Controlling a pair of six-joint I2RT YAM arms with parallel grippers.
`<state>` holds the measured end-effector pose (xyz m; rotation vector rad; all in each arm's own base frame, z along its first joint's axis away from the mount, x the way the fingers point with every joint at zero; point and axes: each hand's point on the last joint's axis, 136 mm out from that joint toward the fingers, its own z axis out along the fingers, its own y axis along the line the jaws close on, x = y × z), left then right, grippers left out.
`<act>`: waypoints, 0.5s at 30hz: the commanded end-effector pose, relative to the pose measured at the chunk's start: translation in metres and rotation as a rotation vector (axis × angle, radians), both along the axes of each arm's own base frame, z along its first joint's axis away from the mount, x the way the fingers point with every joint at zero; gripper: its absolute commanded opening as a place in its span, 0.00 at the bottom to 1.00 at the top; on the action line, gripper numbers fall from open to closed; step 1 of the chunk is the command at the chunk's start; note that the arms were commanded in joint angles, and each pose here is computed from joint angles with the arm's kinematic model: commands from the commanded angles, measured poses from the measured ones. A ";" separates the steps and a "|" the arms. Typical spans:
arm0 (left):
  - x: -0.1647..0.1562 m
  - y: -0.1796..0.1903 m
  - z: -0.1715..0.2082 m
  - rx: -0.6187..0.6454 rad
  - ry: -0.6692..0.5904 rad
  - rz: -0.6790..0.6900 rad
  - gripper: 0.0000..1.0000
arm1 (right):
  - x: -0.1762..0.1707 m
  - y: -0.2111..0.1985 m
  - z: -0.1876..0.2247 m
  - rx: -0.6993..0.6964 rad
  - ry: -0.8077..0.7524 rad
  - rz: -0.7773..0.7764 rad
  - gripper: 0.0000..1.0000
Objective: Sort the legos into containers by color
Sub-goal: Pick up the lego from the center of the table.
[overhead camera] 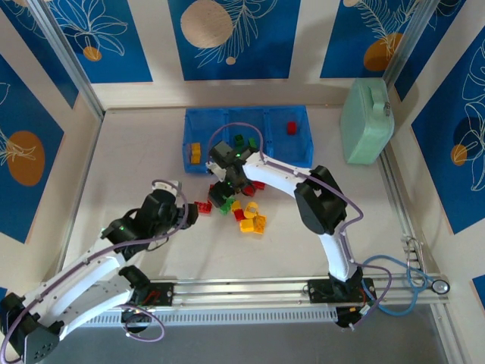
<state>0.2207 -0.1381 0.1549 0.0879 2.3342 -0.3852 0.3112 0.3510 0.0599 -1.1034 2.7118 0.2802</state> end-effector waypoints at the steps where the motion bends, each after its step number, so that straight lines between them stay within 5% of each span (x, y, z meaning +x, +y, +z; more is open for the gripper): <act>1: -0.006 0.009 -0.008 0.025 0.026 0.034 0.67 | -0.015 0.005 -0.007 -0.021 0.060 0.039 0.91; 15: -0.010 0.014 -0.015 0.031 0.029 0.040 0.65 | 0.003 0.004 -0.034 -0.093 -0.011 -0.035 0.78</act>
